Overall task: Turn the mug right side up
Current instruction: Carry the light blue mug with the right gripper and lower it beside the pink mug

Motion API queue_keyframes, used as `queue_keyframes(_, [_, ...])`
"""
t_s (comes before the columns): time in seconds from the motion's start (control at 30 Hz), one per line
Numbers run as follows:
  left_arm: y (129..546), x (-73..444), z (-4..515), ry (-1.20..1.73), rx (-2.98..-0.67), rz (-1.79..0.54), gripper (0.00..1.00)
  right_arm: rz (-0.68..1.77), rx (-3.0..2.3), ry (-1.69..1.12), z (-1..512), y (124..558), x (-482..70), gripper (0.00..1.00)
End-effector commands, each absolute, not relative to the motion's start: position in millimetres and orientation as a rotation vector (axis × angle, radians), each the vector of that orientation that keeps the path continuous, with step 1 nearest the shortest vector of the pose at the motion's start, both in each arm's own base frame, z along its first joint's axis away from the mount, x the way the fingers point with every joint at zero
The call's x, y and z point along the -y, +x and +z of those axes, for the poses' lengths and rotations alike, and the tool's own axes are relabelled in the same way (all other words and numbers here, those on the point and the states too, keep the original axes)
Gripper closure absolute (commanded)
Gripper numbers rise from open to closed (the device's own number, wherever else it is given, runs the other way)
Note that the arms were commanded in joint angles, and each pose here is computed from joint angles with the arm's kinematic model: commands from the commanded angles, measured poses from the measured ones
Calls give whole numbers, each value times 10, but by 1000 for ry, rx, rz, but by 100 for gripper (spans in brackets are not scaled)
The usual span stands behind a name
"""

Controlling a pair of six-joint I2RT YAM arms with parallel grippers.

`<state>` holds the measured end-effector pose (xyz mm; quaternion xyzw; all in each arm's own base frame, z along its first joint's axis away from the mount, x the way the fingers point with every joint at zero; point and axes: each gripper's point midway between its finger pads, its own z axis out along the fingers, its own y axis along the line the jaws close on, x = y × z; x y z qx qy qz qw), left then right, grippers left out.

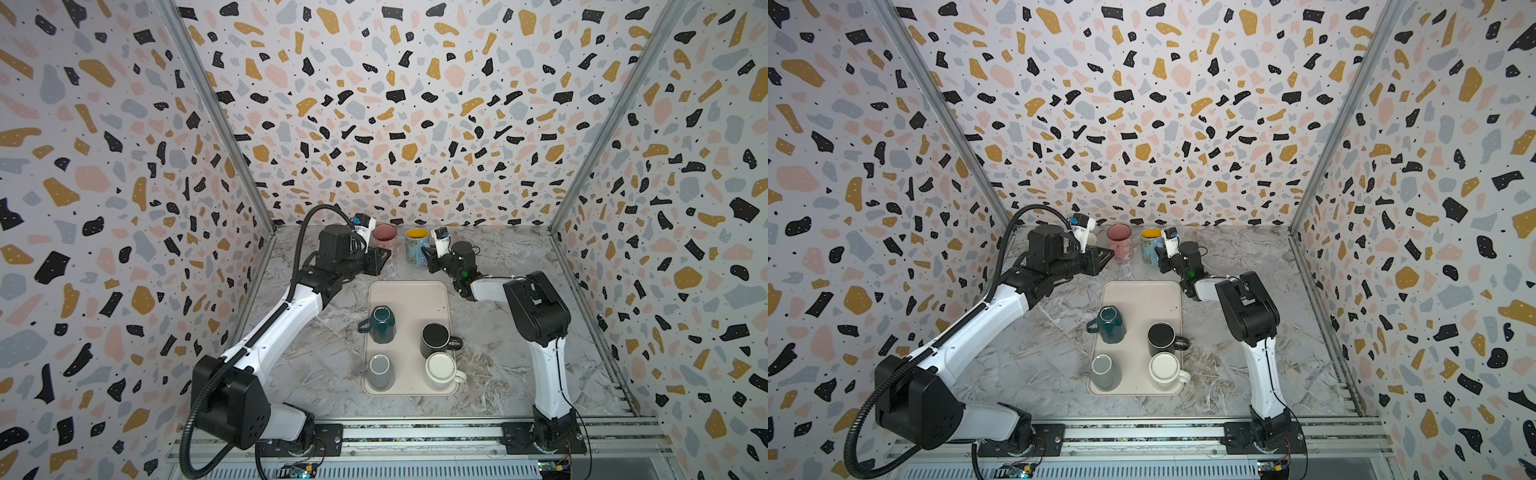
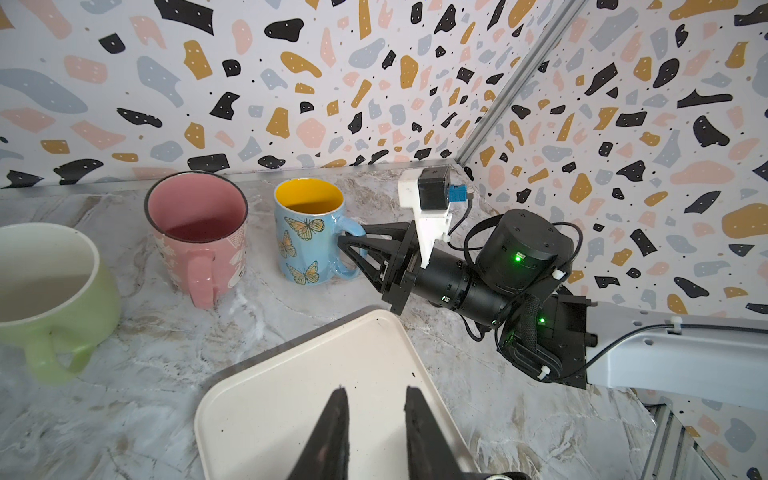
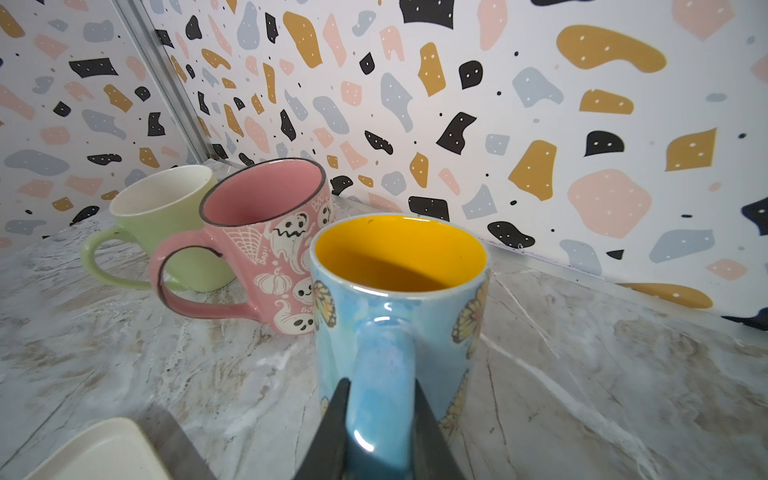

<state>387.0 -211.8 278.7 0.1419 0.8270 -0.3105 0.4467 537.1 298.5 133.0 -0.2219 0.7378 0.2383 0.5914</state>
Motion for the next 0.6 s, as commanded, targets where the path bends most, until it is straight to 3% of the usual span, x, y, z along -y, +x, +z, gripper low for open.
queue_keyframes(0.0, [3842,2108,2894,375,-2000,-770,75,574,-1592,-496,1770,5343,-3011,78])
queue_keyframes(0.17, [3842,2112,2891,380,-1998,-770,75,580,-1608,-496,1698,5302,-3017,72])
queue_keyframes(0.57, [3831,2115,2866,385,-2001,-773,75,572,-1646,-480,1588,5264,-2975,71])
